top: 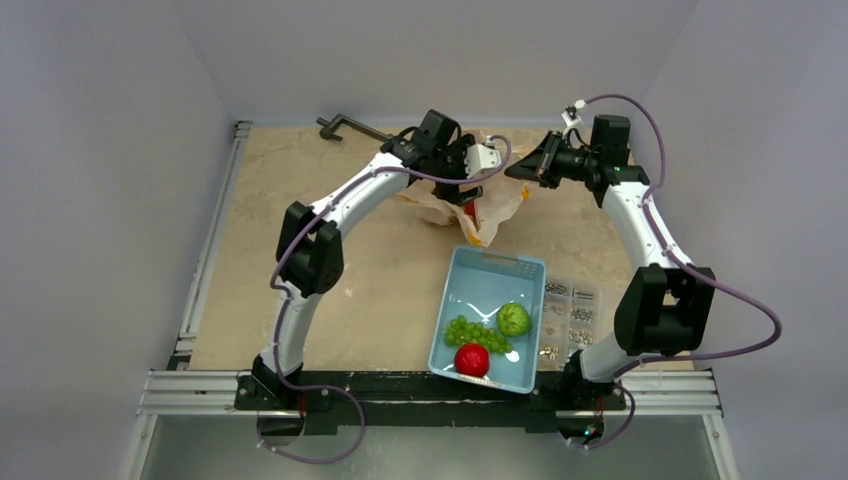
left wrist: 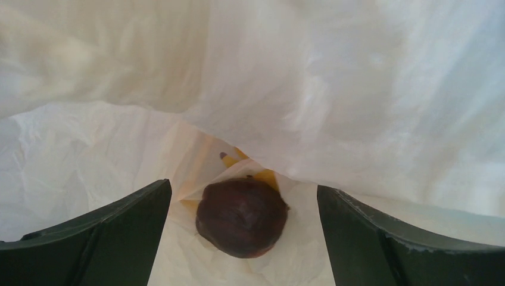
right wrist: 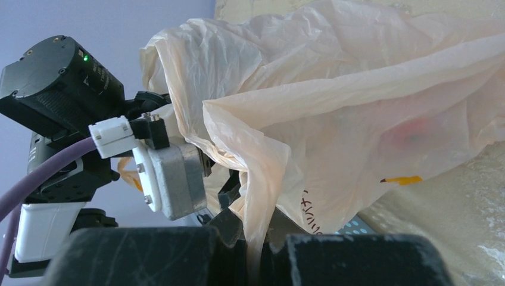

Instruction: Place the fake fruits into the plastic bag and tie a complex knot

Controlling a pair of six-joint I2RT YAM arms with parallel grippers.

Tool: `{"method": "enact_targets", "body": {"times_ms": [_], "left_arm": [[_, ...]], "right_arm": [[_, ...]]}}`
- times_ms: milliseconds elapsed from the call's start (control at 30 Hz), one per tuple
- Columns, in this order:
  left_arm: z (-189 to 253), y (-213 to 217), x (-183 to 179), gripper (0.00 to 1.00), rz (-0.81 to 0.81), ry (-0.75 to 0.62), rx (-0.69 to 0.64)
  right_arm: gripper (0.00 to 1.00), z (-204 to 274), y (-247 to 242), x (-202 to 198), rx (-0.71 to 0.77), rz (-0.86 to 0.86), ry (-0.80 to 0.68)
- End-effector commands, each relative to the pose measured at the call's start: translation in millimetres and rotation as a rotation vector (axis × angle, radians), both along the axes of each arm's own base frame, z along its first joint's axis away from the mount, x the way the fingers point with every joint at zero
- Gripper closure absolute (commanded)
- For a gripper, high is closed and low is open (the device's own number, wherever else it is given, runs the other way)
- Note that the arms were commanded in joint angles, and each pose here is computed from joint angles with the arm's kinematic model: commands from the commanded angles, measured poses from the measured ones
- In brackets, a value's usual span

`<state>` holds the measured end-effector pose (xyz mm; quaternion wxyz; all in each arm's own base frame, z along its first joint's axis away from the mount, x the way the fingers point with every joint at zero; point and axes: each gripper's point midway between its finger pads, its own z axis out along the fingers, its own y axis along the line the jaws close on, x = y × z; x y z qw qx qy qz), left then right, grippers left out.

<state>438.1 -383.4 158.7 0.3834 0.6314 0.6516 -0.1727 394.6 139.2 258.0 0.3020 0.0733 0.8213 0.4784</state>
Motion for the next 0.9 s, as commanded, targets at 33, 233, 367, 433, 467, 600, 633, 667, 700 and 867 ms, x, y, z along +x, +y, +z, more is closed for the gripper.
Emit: {"method": "enact_targets", "body": {"times_ms": [33, 233, 367, 433, 467, 600, 633, 667, 700, 867], "left_arm": [[145.5, -10.3, -43.0, 0.07, -0.067, -0.048, -0.300], [226.4, -11.2, -124.4, 0.09, -0.283, 0.012, -0.513], [192.5, -20.8, -186.8, 0.09, -0.519, 0.005, -0.397], [156.5, -22.0, -215.0, 0.09, -0.640, -0.027, -0.287], [140.9, -22.9, -225.4, 0.09, -0.689, -0.046, -0.244], [87.2, -23.8, -260.0, 0.09, -0.824, -0.036, -0.098], [73.8, -25.8, -263.9, 0.09, -0.828, -0.018, -0.068], [63.4, -28.9, -267.3, 0.10, -0.827, -0.009, -0.045], [54.3, -34.0, -268.1, 0.11, -0.819, -0.012, -0.028], [23.2, -65.6, -264.1, 0.11, -0.730, 0.026, -0.025]], "right_arm": [[1.00, 5.7, 4.5, 5.5, 0.022, 0.014, -0.017], [1.00, 0.9, 4.3, 10.7, 0.030, 0.003, 0.005], [1.00, -1.7, 4.5, 13.5, 0.042, -0.001, 0.018], [1.00, -3.0, 4.1, 14.3, 0.043, -0.004, 0.024], [1.00, -4.0, 4.3, 14.3, 0.044, -0.004, 0.028], [1.00, -3.5, 3.8, 14.8, 0.039, -0.005, 0.028], [1.00, -3.3, 3.4, 14.5, 0.035, -0.005, 0.026], [1.00, -3.1, 3.4, 14.0, 0.033, -0.004, 0.025], [1.00, -3.7, 3.5, 13.3, 0.031, -0.001, 0.025], [1.00, -6.8, 3.1, 10.2, 0.024, 0.003, 0.027]]}}
